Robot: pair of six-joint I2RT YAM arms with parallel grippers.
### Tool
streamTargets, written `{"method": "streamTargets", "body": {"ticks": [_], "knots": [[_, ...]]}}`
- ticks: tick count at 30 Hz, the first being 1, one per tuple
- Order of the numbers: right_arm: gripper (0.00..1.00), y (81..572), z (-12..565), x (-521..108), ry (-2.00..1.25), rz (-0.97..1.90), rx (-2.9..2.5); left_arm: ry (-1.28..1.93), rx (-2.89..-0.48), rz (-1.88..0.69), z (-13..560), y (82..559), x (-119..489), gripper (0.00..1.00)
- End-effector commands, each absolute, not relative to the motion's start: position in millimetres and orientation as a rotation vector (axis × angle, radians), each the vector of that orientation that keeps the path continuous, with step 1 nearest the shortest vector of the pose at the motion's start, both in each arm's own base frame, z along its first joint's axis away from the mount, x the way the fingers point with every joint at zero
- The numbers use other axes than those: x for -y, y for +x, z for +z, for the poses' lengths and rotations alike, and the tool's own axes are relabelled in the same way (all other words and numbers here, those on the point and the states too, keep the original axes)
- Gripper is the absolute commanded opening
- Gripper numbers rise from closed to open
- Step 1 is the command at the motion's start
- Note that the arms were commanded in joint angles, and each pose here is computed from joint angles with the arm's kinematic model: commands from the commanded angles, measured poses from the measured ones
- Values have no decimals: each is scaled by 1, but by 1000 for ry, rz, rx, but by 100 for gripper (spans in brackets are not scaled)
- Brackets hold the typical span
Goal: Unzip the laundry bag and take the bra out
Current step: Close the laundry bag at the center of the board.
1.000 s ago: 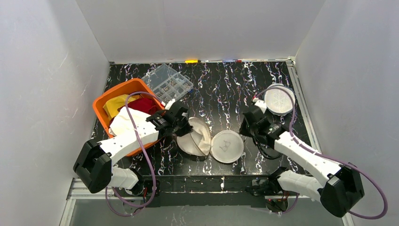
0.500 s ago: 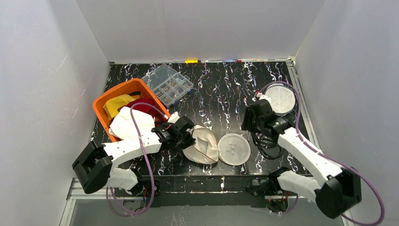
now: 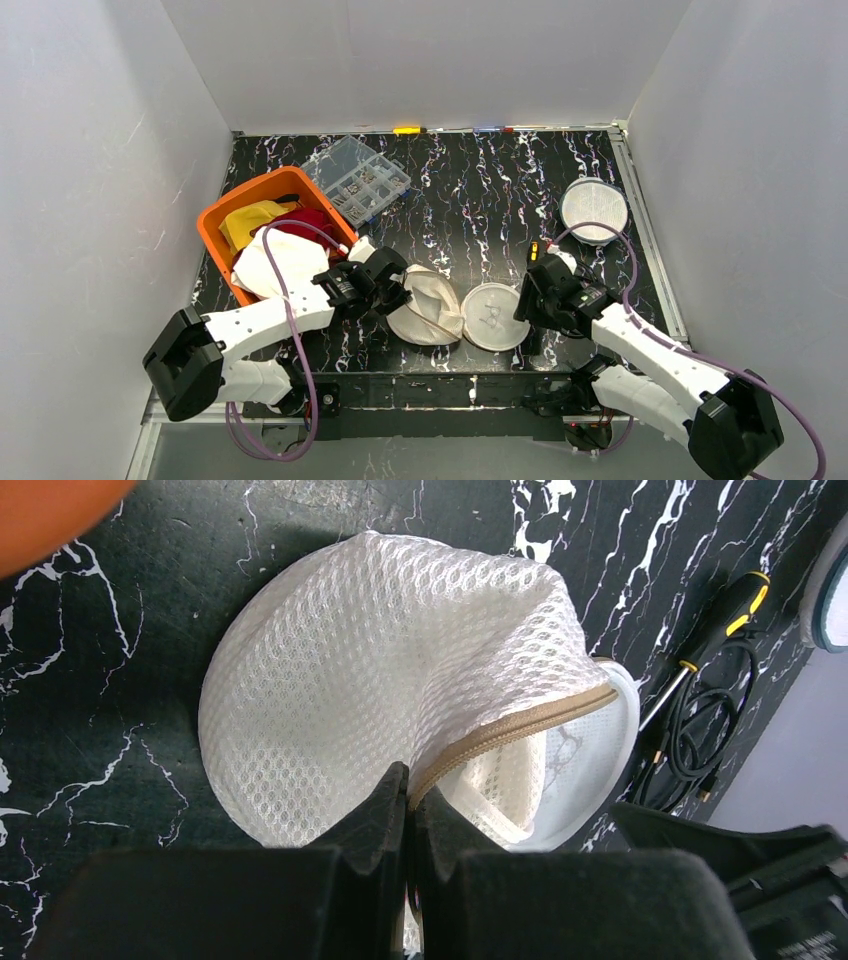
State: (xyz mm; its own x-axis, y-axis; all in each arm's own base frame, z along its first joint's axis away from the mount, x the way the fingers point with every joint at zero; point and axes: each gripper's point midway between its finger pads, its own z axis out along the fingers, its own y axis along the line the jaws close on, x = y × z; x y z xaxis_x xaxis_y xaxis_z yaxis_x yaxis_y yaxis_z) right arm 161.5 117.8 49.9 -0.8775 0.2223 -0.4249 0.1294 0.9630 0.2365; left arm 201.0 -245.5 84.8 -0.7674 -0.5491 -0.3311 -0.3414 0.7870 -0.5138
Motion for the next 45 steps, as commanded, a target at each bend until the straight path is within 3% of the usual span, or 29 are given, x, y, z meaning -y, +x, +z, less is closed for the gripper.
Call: {"method": "streamTargets", "body": {"ticks": [1, 8, 15, 19, 23, 27, 33, 36, 45], "knots": [[56, 158, 26, -112, 387, 238, -2659, -684, -2473, -554, 87, 201, 232, 0], [45, 152, 5, -106, 457, 220, -2658, -680, -2460, -557, 89, 200, 229, 0], [1, 148, 1, -101, 448, 188, -2665, -665, -2463, -568, 90, 199, 229, 0], [1, 173, 53, -106, 409, 234, -2543, -620, -2456, -583, 97, 200, 231, 0], [1, 206, 146, -115, 330, 296, -2364, -521, -2454, -602, 114, 203, 238, 0], [1, 233, 249, -116, 170, 249, -2233, -374, -2429, -590, 144, 215, 247, 0], [1, 251, 350, -109, -6, 139, -2131, -166, -2367, -594, 208, 237, 264, 0], [1, 253, 356, -111, -52, 125, -2142, -105, -2396, -610, 202, 238, 277, 0], [1, 249, 292, -106, -49, 78, -2201, -79, -2535, -673, 121, 233, 307, 0]]}}
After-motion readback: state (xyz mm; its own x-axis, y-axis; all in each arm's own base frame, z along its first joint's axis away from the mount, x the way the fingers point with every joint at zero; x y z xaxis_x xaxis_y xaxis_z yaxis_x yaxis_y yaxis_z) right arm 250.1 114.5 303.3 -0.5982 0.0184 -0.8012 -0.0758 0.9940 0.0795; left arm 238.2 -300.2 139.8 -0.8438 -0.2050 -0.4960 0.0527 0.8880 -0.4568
